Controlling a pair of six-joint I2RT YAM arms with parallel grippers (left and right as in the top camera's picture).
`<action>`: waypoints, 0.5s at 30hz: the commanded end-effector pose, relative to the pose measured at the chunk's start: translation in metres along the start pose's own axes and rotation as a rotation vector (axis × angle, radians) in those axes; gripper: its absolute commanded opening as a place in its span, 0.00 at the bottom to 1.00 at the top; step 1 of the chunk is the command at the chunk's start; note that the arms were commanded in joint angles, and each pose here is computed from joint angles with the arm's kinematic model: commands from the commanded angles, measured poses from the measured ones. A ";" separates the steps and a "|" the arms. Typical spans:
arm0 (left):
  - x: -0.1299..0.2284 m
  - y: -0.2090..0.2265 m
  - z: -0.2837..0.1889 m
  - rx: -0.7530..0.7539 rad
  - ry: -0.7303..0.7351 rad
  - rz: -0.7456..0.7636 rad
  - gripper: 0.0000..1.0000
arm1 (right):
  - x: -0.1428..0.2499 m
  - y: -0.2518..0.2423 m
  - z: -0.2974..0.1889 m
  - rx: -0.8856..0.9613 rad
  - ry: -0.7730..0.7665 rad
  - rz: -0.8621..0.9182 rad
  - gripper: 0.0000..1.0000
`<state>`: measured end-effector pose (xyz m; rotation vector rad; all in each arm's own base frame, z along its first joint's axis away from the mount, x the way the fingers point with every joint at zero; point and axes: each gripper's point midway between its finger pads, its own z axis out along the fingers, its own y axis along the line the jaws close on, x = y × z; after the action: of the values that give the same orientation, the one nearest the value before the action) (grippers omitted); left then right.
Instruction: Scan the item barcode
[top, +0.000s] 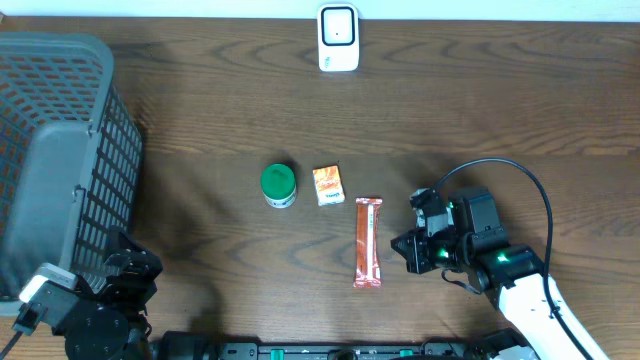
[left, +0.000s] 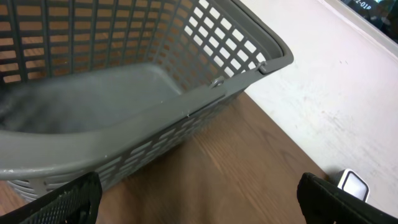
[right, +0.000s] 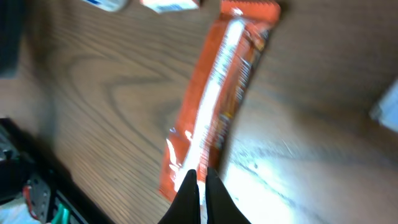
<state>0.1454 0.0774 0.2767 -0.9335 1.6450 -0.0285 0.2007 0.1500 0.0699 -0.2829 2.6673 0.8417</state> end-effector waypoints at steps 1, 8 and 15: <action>-0.001 0.002 0.000 -0.007 -0.006 -0.003 0.98 | 0.014 -0.018 0.002 0.087 0.054 0.009 0.13; -0.001 0.002 0.000 -0.007 -0.006 -0.002 0.98 | 0.018 -0.028 0.019 0.103 0.103 0.120 0.99; 0.000 0.002 0.000 -0.007 -0.006 -0.002 0.98 | 0.015 -0.032 0.046 0.049 0.137 0.138 0.96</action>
<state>0.1454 0.0774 0.2769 -0.9334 1.6443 -0.0289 0.2100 0.1434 0.0224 -0.1685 2.8262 0.7590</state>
